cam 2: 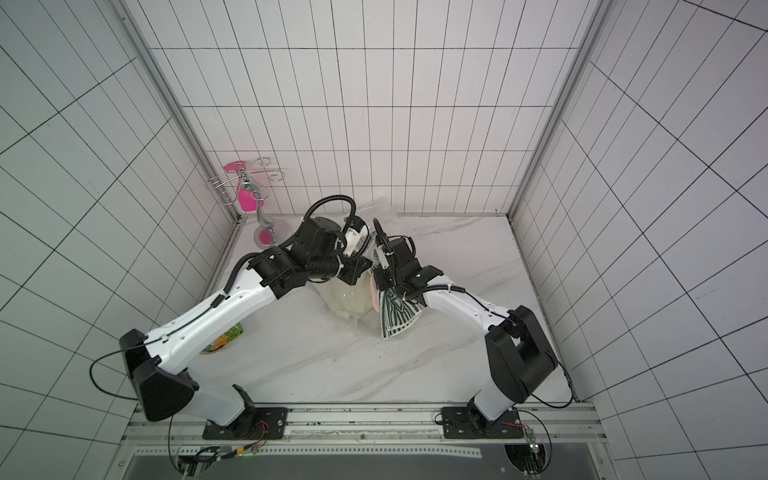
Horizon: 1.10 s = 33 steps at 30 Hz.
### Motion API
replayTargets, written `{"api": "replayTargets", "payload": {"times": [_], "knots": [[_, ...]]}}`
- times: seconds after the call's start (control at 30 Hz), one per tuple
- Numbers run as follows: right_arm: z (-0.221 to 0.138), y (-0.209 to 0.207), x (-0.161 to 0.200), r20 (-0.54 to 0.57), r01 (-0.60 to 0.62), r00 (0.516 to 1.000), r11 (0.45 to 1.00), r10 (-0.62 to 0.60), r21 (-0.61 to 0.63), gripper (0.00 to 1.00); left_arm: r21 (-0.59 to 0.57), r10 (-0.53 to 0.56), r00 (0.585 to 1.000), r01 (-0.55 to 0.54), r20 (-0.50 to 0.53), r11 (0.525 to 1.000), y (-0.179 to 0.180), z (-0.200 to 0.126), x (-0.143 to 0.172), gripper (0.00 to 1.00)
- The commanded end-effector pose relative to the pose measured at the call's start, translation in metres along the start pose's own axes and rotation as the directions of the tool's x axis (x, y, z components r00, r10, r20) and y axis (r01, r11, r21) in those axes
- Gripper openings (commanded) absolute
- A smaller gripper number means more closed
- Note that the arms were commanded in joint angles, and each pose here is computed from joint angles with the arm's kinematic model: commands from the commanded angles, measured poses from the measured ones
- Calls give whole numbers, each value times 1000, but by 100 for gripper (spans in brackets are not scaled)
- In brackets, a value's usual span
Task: Place the folded towel into the vacuum bag
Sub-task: Place the towel in the vacuum bag.
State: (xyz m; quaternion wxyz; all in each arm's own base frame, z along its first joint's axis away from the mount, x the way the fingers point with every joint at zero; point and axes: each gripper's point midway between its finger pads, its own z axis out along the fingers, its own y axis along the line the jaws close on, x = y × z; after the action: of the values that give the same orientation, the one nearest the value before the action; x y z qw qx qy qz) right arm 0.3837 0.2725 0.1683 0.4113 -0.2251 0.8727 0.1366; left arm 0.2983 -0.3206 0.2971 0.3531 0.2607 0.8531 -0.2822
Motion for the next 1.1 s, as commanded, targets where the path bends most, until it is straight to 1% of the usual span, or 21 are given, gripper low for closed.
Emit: {"api": "replayTargets", "payload": {"times": [0.0,0.07,0.1,0.13,0.2,0.23,0.3,0.33,0.4,0.43,0.47,0.5,0.6,0.67,0.77,0.87,0.93,1.0,1.03,1.07], "knots": [[-7,-10,-62,213,32,976,998,-45,62,0,75,8,999,-11,37,997,-16,-4,-10,0],[-19,-14,-82,303,26,952,996,-51,86,0,81,3,999,-6,42,997,-16,-2,-12,0],[-19,-16,-87,314,29,948,994,-60,104,0,83,1,999,-5,43,997,-17,0,-13,0],[-14,-20,-89,312,35,947,991,-74,129,0,89,-2,999,-2,41,996,-17,2,-13,0],[13,-31,-78,251,46,964,985,-88,169,3,89,-6,999,2,38,996,-17,5,-13,0],[29,-37,-68,201,45,976,983,-80,176,7,86,-6,999,2,38,996,-16,6,-13,0],[55,-47,-42,89,29,995,983,-46,181,20,78,-11,999,8,33,997,-12,9,-12,0],[62,-49,-30,48,18,998,984,-27,180,28,71,-17,999,15,29,997,-9,10,-11,0],[66,-43,-11,9,0,1000,990,-1,141,43,62,-22,999,20,24,998,-4,11,-10,0],[64,-39,-4,-2,-13,1000,994,13,113,52,58,-25,999,23,26,998,-1,11,-10,0],[61,-36,2,-11,-27,1000,995,29,96,65,54,-29,999,28,26,998,1,11,-10,0],[57,-34,6,-17,-37,999,996,39,80,70,51,-30,999,29,26,998,3,12,-10,0],[37,-30,12,-39,-55,998,997,57,58,73,42,-41,999,39,28,998,8,13,-11,0],[12,-26,7,-27,-76,997,997,77,35,76,43,-43,999,42,25,998,8,15,-11,0],[-23,-20,4,-3,-108,994,994,108,-2,89,49,-45,999,44,25,998,7,18,-12,0],[-43,-18,18,-64,-141,988,990,140,-3,89,51,-49,998,47,29,998,7,21,-14,0],[-51,-21,38,-120,-203,972,979,204,20,85,58,-54,998,52,32,997,6,21,-16,0],[-62,-22,58,-132,-299,945,954,300,30,74,66,-55,998,53,37,996,5,20,-18,0],[-68,-21,71,-138,-369,919,929,369,32,66,66,-55,998,53,37,996,5,20,-18,0],[-77,-16,78,-122,-443,890,897,440,6,57,68,-56,998,53,32,996,4,22,-17,0]]}}
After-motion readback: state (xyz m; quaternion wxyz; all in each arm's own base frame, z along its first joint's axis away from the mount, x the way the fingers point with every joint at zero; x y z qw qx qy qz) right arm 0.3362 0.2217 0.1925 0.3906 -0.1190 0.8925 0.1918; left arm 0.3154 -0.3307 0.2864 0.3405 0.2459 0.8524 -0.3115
